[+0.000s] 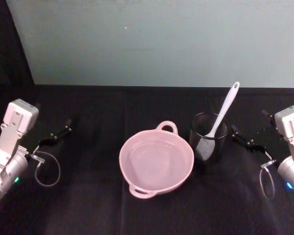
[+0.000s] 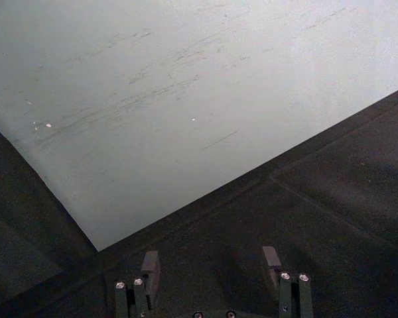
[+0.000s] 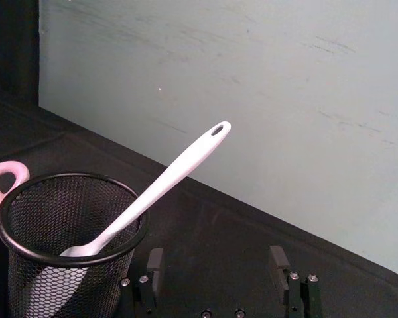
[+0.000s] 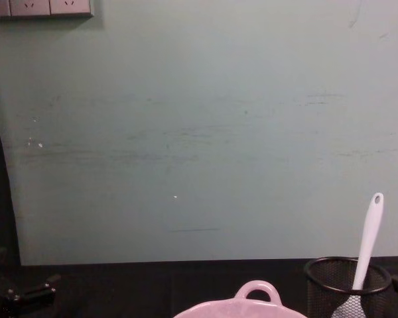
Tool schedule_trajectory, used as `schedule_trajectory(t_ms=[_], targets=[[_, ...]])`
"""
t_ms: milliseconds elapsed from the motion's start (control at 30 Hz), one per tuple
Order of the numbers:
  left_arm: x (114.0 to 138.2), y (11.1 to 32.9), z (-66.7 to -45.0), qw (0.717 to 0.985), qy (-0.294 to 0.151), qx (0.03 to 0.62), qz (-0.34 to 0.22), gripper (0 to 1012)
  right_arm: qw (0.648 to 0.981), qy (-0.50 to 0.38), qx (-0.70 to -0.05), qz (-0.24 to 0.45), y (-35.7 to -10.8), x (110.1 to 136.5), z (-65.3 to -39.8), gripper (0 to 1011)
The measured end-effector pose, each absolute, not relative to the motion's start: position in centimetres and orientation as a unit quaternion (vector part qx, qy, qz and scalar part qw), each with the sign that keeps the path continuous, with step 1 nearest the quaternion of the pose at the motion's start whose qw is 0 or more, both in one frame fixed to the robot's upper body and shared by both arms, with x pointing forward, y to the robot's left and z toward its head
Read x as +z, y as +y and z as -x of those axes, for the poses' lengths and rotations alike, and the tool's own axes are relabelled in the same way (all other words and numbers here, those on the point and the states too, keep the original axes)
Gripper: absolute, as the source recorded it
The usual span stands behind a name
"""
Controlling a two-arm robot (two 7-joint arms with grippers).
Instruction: Use the one hand to pick up the spoon and stir the clear water in the bowl.
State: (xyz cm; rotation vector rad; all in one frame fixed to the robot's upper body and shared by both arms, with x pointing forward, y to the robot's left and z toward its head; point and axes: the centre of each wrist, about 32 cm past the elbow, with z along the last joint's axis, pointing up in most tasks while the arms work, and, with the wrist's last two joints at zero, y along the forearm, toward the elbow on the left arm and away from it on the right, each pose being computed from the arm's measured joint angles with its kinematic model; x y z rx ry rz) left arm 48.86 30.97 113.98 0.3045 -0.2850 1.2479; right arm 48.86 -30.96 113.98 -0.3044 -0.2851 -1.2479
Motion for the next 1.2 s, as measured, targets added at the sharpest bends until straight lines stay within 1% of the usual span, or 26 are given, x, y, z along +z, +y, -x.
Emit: schedule_trajectory(t_ms=[533, 867, 933, 1067, 1200], targets=[[114.0, 31.0, -48.9, 0.791, -0.132, 0.580, -0.141, 1005, 0.791, -0.132, -0.580, 0.142, -31.0, 114.0, -48.8, 1003], [114.0, 31.0, -48.9, 0.791, -0.132, 0.580, -0.141, 1005, 0.783, -0.131, -0.593, 0.137, -32.4, 115.4, -46.3, 1003], [114.0, 31.0, -48.9, 0.791, -0.132, 0.580, -0.141, 1005, 0.785, -0.117, -0.597, 0.117, -33.0, 115.8, -46.0, 1003], [114.0, 31.0, -48.9, 0.791, -0.132, 0.580, -0.141, 1005, 0.798, -0.085, -0.591, 0.082, -33.5, 116.2, -46.2, 1003], [114.0, 31.0, -48.9, 0.791, -0.132, 0.580, -0.141, 1005, 0.817, -0.022, -0.576, 0.024, -33.8, 116.4, -47.4, 1003]])
